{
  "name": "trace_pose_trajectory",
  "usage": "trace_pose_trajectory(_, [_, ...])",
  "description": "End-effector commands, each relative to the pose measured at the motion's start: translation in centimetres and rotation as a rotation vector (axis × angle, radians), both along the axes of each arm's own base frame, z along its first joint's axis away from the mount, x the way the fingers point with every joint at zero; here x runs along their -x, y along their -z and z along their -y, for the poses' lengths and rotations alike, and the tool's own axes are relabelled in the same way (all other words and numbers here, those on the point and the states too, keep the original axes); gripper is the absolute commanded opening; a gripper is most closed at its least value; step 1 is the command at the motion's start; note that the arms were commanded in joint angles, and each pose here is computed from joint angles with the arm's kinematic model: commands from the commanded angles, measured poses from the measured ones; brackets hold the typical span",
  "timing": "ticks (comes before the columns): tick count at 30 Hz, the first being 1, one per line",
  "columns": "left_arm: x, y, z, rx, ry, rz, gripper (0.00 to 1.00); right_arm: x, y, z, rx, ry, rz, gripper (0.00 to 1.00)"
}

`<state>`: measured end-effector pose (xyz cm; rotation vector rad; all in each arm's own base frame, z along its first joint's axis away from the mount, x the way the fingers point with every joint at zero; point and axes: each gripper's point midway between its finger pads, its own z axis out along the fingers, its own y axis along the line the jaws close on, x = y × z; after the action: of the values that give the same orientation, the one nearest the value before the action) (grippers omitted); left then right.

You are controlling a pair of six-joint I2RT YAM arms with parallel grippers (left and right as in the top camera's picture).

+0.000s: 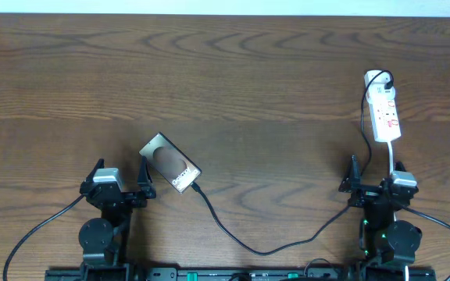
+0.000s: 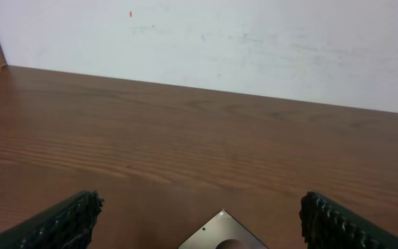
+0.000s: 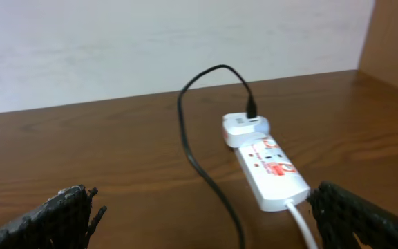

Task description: Plug charger to phone and switch on socket

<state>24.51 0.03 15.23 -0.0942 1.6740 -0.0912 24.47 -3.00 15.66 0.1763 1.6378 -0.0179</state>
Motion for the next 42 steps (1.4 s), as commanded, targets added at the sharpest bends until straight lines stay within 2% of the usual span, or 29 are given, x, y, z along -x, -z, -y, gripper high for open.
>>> trace_pose_trajectory(1, [0.1,1.5,0.05,-0.004,0.006,-0.047,0.94,0.21,-0.01,1.18,0.009,0.059,0.001,0.99])
trace_pose_trajectory(42, [0.1,1.5,0.05,-0.004,0.006,-0.047,0.94,0.34,0.0,1.87,0.008,0.086,0.0,0.99])
